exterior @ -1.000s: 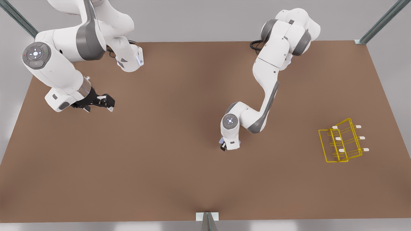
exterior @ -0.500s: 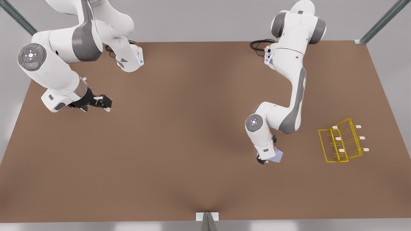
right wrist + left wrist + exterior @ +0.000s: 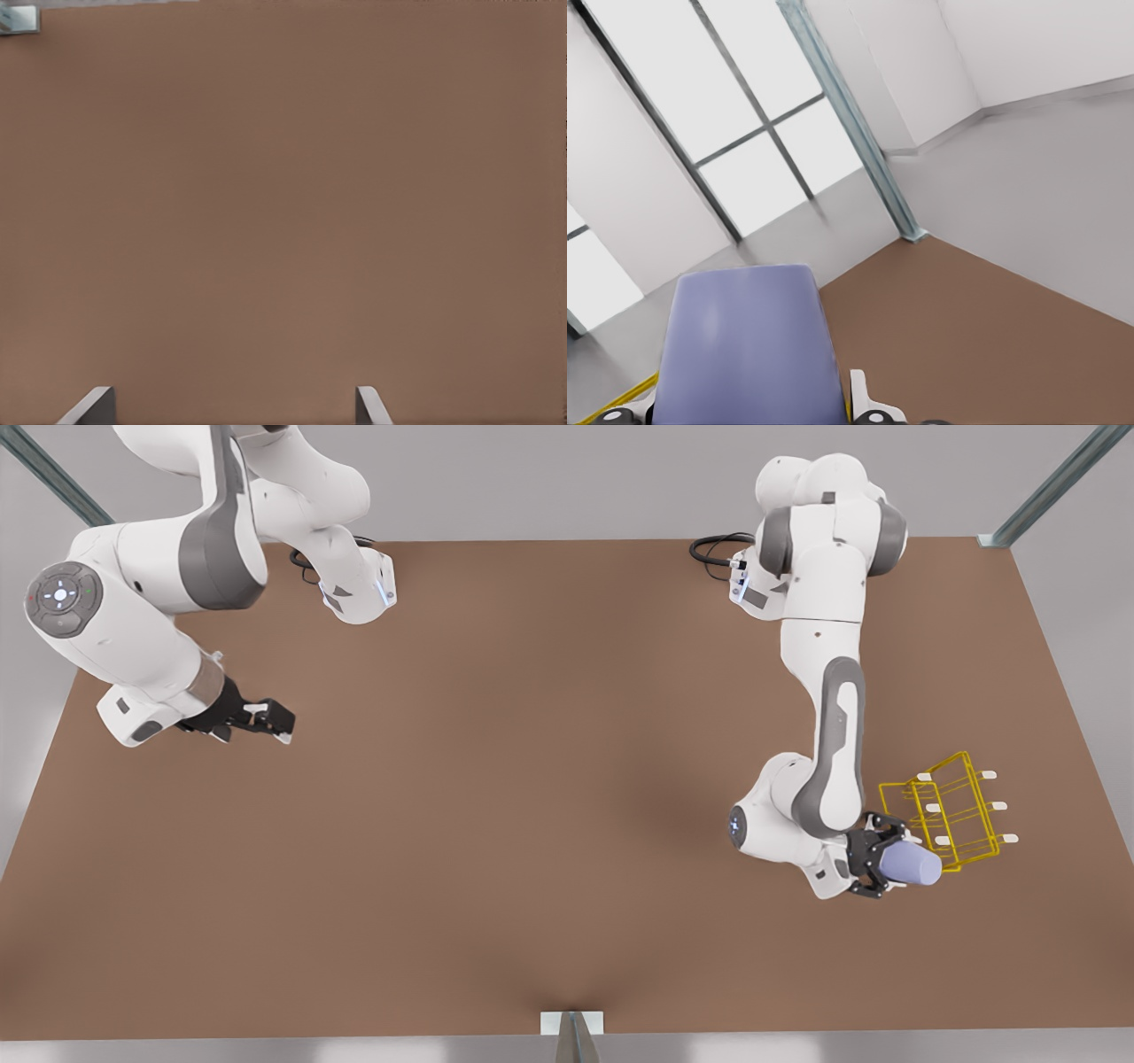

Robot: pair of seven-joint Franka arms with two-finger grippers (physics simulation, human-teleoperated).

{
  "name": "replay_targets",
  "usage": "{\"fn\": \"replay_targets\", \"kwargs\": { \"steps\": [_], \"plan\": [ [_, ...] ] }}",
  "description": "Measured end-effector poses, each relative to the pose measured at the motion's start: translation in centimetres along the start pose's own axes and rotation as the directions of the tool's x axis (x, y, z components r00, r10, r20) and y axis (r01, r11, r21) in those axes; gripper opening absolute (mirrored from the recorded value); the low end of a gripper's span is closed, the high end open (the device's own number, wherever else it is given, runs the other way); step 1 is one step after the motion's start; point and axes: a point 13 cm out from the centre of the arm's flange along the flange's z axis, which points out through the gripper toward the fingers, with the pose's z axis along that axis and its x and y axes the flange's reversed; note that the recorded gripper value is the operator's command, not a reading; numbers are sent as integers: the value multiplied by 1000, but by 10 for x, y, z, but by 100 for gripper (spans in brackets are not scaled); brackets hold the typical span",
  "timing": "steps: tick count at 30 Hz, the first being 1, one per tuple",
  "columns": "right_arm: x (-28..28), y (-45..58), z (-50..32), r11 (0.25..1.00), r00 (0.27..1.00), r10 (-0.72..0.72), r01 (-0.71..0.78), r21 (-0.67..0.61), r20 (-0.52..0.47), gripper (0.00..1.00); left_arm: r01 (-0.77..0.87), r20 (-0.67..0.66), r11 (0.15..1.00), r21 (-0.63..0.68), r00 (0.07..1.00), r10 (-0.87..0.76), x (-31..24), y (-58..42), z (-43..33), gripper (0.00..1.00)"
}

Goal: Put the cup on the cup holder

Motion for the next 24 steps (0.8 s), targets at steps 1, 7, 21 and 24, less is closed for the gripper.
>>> {"fn": "replay_targets", "kwargs": {
  "steps": [1,7,21,24],
  "plan": [
    [-2,0,-1,1000,1000,0,0,-2,6,100,-4,29,1000,-13,1000,4,-2,0,11,73],
    [-9,-10,-2,1000,1000,1,-1,-10,25,100,-15,149,998,-56,989,23,-2,6,69,75],
    [-9,-7,-6,999,999,-32,32,-12,35,100,64,267,998,0,962,-62,-4,5,91,75],
    [-9,-8,-6,999,999,-36,36,-12,35,100,99,274,995,5,957,-96,-3,8,89,75]
  ]
}}
